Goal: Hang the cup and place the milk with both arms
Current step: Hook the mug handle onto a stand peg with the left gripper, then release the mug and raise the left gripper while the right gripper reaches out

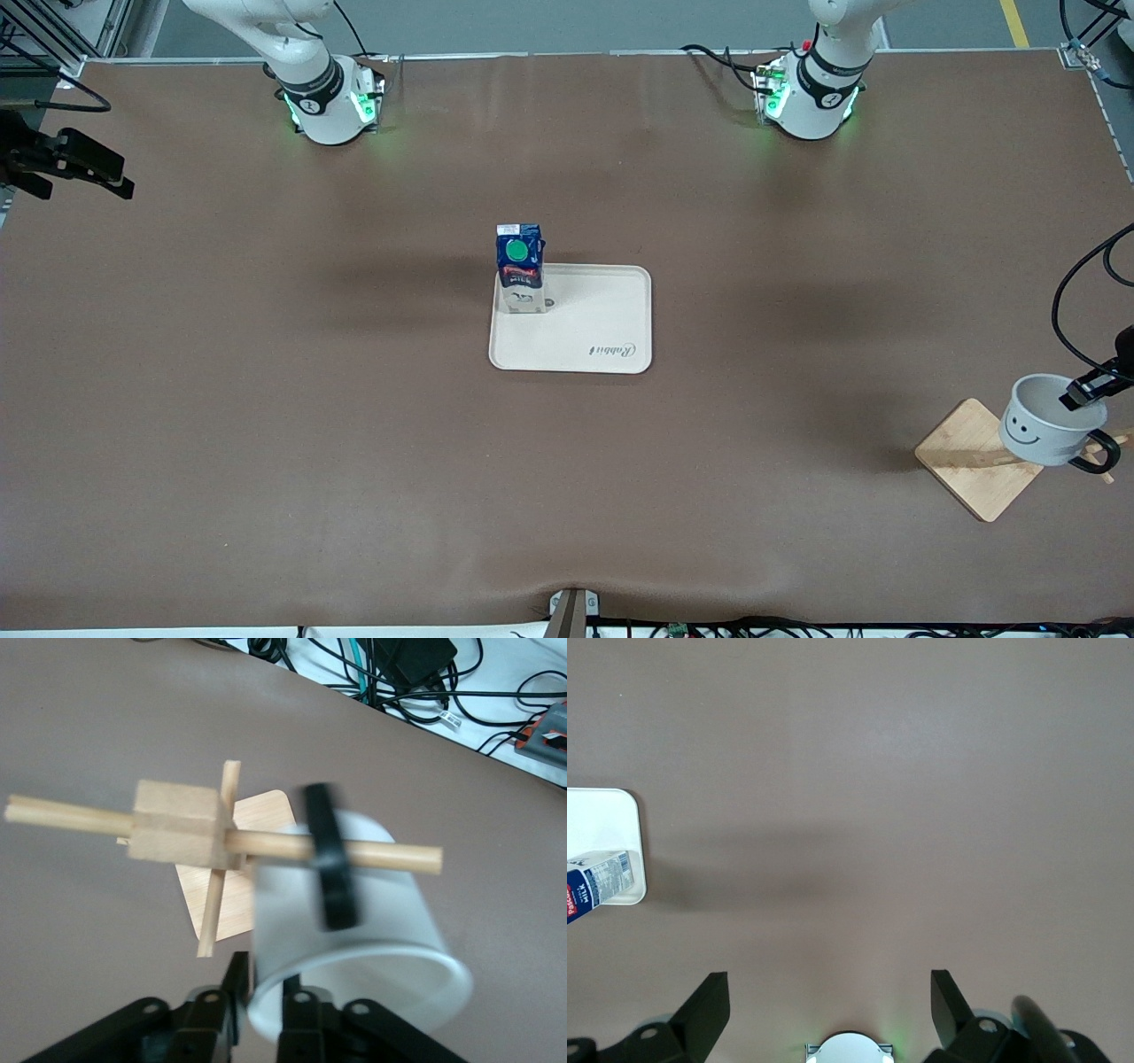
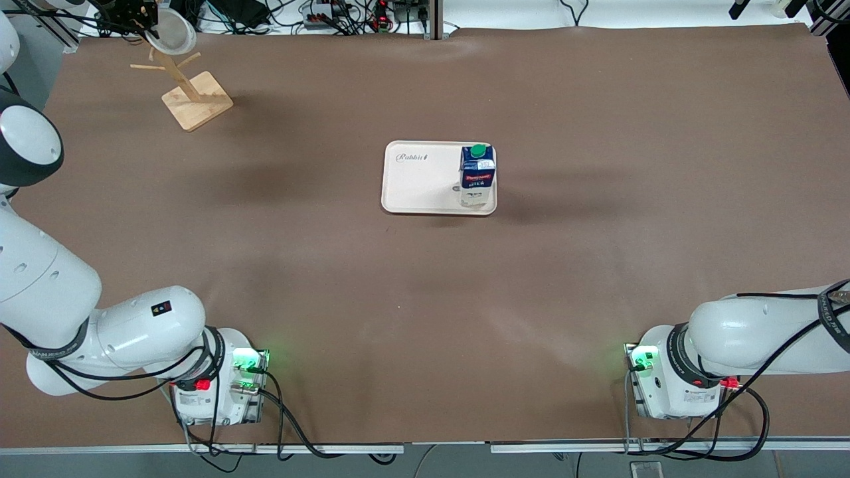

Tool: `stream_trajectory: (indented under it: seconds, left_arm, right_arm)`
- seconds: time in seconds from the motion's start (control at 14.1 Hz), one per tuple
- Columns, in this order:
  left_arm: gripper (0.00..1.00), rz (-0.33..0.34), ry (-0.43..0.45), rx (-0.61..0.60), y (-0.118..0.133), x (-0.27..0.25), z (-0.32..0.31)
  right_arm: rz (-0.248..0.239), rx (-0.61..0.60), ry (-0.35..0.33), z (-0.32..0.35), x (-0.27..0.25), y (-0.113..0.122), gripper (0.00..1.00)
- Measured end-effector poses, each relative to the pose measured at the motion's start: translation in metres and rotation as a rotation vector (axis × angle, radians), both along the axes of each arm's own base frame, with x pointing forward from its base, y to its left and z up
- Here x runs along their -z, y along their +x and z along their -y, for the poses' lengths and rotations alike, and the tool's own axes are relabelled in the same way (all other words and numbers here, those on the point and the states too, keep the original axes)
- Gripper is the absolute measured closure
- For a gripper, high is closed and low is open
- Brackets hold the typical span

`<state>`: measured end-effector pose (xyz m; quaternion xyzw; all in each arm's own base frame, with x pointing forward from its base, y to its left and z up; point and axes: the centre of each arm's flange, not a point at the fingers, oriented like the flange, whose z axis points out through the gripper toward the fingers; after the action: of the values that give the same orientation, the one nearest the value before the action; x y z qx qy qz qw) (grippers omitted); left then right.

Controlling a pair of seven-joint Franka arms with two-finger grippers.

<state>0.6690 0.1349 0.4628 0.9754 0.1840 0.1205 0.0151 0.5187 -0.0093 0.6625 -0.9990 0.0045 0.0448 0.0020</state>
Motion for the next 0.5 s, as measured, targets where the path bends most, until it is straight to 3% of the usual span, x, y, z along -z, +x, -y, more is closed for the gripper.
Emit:
stream_trajectory:
  seconds: [0.21, 0.5]
  left_arm:
    - [0.43, 0.005, -0.005, 0.027, 0.004, -0.009, 0.018]
    - [0.04, -0.056, -0.02, 0.089, -0.003, -0.034, 0.057]
  right_arm:
    - [0.0, 0.0, 0.0, 0.0, 0.0, 0.0, 0.0]
    - [0.0, 0.0, 0.0, 0.0, 0.0, 0.0, 0.0]
